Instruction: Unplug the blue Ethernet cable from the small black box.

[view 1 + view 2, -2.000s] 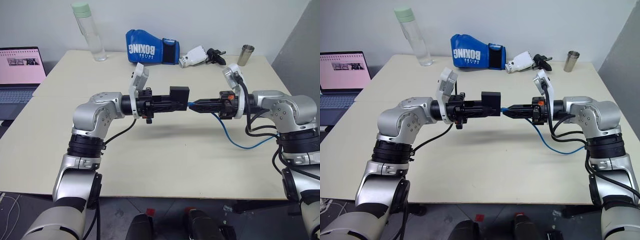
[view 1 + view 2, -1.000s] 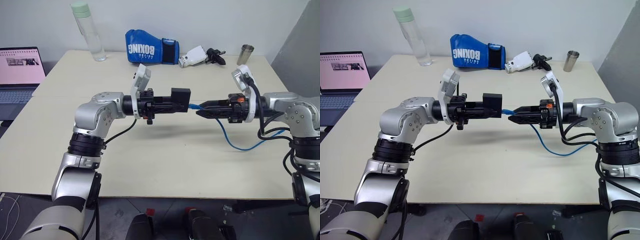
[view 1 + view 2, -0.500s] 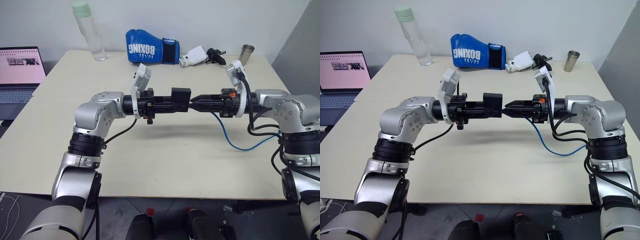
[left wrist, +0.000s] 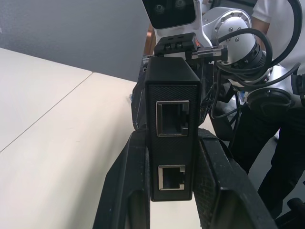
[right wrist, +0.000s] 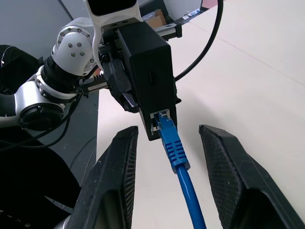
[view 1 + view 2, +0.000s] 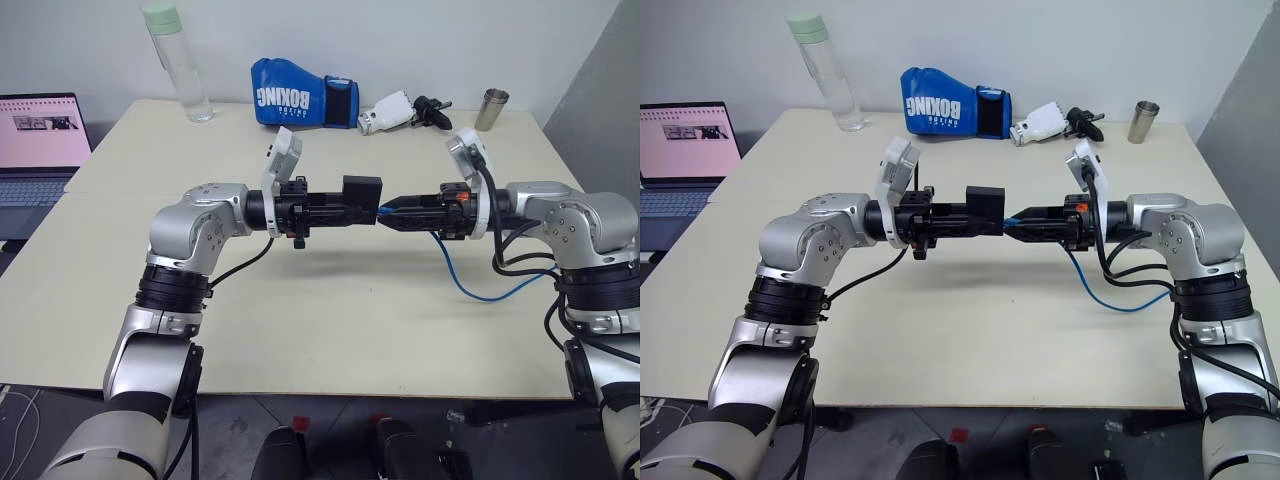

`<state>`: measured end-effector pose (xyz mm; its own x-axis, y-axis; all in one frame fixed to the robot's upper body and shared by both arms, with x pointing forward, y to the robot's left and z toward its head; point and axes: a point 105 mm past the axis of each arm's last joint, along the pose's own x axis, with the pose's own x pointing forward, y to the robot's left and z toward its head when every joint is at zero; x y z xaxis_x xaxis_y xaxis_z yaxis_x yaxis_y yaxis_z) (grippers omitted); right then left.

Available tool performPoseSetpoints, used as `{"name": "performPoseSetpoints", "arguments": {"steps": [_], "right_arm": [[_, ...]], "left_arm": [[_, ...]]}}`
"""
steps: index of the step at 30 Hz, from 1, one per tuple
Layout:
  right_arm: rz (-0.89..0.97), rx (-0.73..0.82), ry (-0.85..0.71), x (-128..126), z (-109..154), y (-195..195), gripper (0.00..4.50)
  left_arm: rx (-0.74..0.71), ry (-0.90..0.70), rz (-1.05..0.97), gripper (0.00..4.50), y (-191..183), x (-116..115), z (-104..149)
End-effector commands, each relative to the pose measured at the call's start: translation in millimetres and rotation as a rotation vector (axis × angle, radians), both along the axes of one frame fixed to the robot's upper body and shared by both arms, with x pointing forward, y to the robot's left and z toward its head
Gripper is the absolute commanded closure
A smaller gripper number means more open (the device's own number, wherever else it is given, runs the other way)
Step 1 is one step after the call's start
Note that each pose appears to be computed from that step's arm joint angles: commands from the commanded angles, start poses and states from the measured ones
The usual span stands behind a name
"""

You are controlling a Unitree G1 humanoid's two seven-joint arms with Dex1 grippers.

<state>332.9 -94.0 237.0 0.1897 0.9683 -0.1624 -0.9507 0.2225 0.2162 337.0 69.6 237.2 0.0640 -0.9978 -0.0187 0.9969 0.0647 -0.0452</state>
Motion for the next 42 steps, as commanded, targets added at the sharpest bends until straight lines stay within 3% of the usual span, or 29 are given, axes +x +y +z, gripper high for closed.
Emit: {"name": "performPoseSetpoints", "arguments": {"steps": [1,10,22,24,30,40,42], "right_arm": [[0.006,0.015,-0.046,0.1,10.4,-0.9,2.72],[0.012,0.015,-0.041,-1.3,9.3,-2.2,4.46],[0.033,0.009,-0.042,-5.4,12.4,-2.5,4.46],[0.045,0.01,-0.036,-7.7,13.0,-2.5,3.75],[0.053,0.015,-0.043,-8.9,14.9,0.4,2.41],[0.033,0.022,-0.042,-3.9,12.0,2.1,2.41],[0.027,0.026,-0.038,-2.7,12.0,1.1,2.77]], "left_arm": [[-0.011,-0.057,-0.009,3.72,0.6,-2.3,15.3],[-0.011,-0.054,-0.011,3.72,0.2,-3.0,14.4],[-0.007,-0.051,-0.019,3.72,-1.0,-4.0,13.5],[-0.007,-0.053,-0.02,3.72,-1.4,-3.9,13.8],[-0.009,-0.054,-0.027,3.72,-3.6,-5.1,13.8],[-0.007,-0.054,-0.028,3.72,-2.5,-6.3,14.2],[-0.007,-0.054,-0.027,3.72,-1.9,-6.3,14.3]]}}
